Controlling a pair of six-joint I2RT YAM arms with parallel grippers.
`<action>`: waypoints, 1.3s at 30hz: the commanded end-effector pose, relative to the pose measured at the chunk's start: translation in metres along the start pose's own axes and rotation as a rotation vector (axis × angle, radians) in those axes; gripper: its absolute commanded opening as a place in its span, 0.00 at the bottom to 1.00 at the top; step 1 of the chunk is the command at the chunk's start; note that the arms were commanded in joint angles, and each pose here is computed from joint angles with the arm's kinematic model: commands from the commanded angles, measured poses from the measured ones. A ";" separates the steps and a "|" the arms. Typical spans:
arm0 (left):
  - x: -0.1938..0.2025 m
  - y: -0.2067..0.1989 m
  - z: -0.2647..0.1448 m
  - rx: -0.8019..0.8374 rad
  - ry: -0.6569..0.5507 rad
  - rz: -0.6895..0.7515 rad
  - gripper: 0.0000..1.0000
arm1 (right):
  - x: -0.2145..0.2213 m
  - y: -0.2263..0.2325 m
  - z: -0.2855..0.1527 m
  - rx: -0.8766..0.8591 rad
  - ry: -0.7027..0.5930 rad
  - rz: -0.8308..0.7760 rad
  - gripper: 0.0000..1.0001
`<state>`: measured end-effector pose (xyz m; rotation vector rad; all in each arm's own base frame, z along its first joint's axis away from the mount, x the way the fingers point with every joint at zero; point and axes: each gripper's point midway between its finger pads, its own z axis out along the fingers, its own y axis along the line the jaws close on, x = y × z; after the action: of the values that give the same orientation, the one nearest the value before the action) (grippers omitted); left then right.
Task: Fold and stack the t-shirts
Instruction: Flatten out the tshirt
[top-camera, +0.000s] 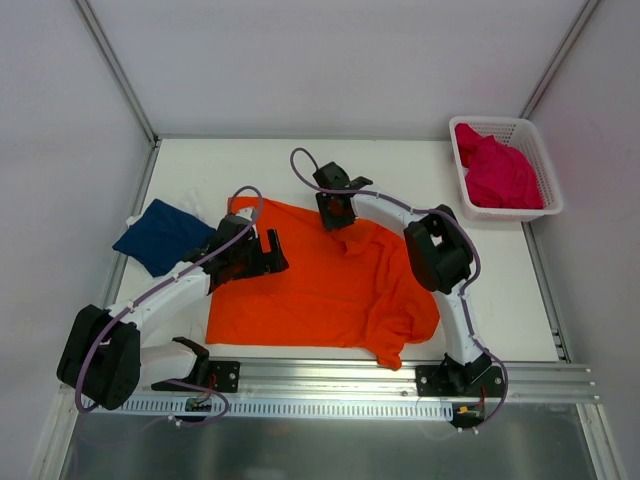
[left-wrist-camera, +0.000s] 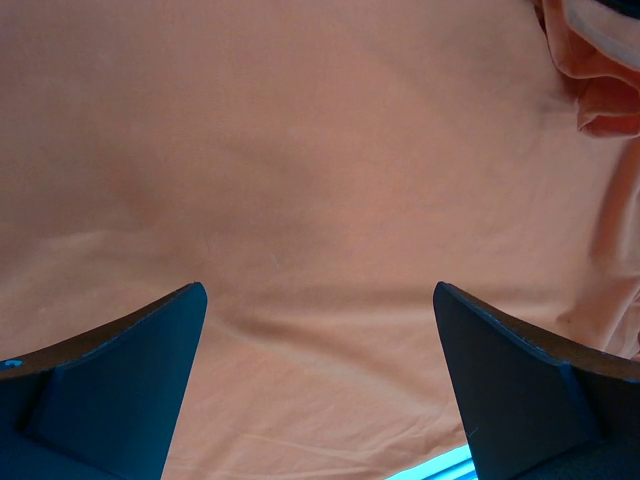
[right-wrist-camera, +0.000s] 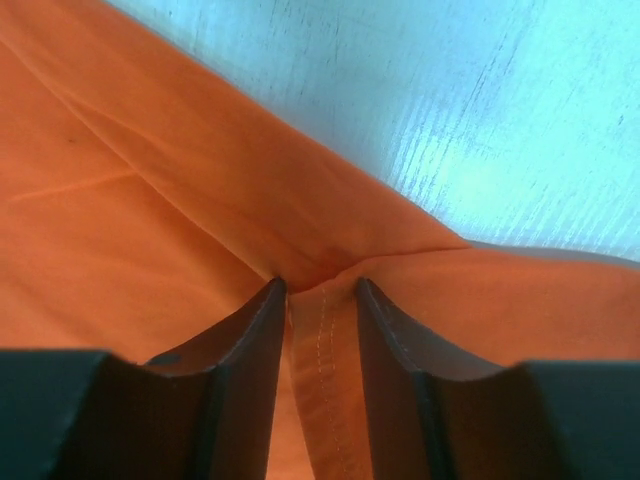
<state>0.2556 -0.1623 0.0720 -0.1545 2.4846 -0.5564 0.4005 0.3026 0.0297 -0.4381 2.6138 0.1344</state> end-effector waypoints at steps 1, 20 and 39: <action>-0.004 0.003 0.001 -0.005 -0.017 -0.010 0.99 | -0.018 0.003 -0.011 -0.011 -0.043 0.019 0.36; -0.030 0.019 0.044 -0.178 -0.009 -0.092 0.89 | -0.051 -0.064 -0.068 0.108 -0.133 0.056 0.01; 0.015 0.055 0.077 -0.320 0.138 -0.144 0.78 | -0.072 -0.138 -0.078 0.142 -0.135 0.155 0.01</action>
<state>0.3244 -0.1640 0.0264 -0.3825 2.5322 -0.3707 0.4572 0.1868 0.1112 -0.1688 2.5417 0.0464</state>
